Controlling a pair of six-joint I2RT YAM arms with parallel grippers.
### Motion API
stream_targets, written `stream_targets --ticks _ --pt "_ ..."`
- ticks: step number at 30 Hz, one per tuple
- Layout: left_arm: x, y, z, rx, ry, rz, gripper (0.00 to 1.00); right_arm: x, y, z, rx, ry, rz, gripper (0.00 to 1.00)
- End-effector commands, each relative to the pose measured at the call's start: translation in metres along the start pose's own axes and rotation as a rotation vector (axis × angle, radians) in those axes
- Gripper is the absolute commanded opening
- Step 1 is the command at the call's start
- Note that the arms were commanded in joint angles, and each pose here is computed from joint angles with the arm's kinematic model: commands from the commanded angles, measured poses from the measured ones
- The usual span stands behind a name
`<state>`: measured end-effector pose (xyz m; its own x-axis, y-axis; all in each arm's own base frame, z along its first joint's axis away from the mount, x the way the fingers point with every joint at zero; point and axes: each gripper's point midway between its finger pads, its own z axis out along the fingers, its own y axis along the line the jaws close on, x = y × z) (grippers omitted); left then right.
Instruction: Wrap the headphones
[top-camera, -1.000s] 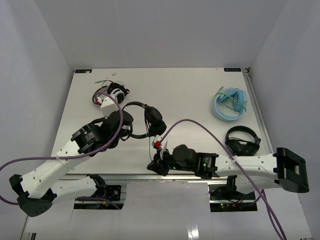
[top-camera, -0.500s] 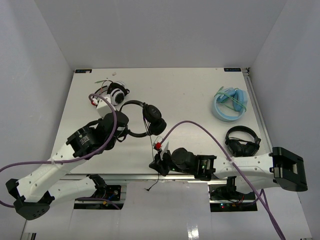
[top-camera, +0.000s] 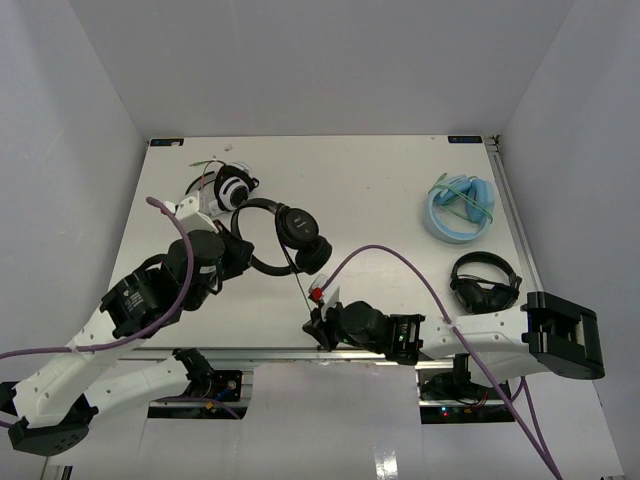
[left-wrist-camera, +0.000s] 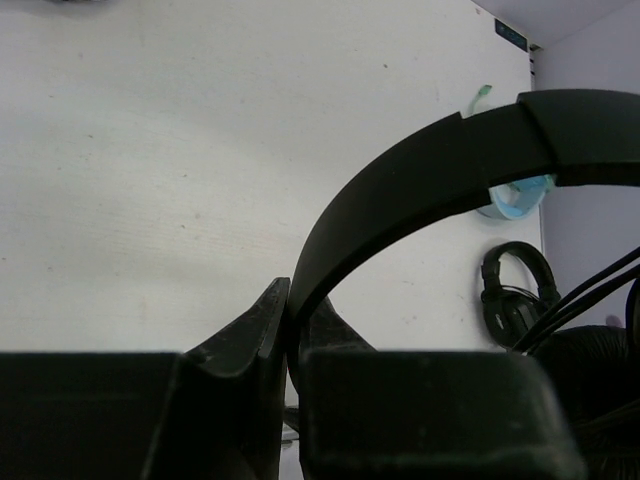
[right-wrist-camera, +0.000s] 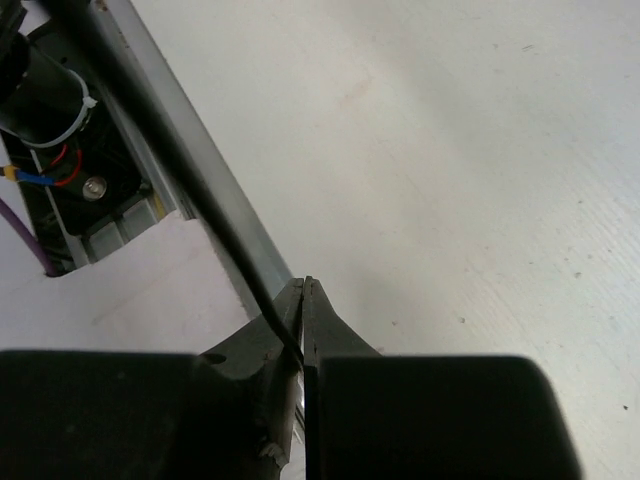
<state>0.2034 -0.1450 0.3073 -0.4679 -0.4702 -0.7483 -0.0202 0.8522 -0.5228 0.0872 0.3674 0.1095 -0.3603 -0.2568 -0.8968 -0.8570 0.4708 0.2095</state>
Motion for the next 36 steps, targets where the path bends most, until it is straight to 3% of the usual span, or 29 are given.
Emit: stream_targets --ticks 1,7,14,26,31,36 --pt "-0.008 -0.03 -0.019 0.183 0.015 -0.049 0.0 -0.018 -0.017 0.002 0.099 -0.088 -0.028 0.08" --pt "0.005 -0.042 -0.038 0.318 0.095 0.002 0.0 -0.031 -0.042 0.001 0.185 -0.121 -0.039 0.08" --pt "0.03 -0.036 -0.046 0.358 0.208 0.134 0.0 -0.052 -0.074 -0.007 0.229 -0.171 -0.003 0.08" --pt "0.053 0.003 -0.03 0.182 0.315 0.366 0.0 -0.125 -0.133 -0.061 0.359 -0.306 0.021 0.08" --pt "0.058 0.027 -0.01 0.013 0.339 0.469 0.0 -0.145 -0.15 -0.077 0.421 -0.276 -0.008 0.08" --pt "0.074 0.027 0.006 0.02 0.383 0.557 0.0 -0.16 -0.161 -0.082 0.441 -0.246 -0.032 0.08"
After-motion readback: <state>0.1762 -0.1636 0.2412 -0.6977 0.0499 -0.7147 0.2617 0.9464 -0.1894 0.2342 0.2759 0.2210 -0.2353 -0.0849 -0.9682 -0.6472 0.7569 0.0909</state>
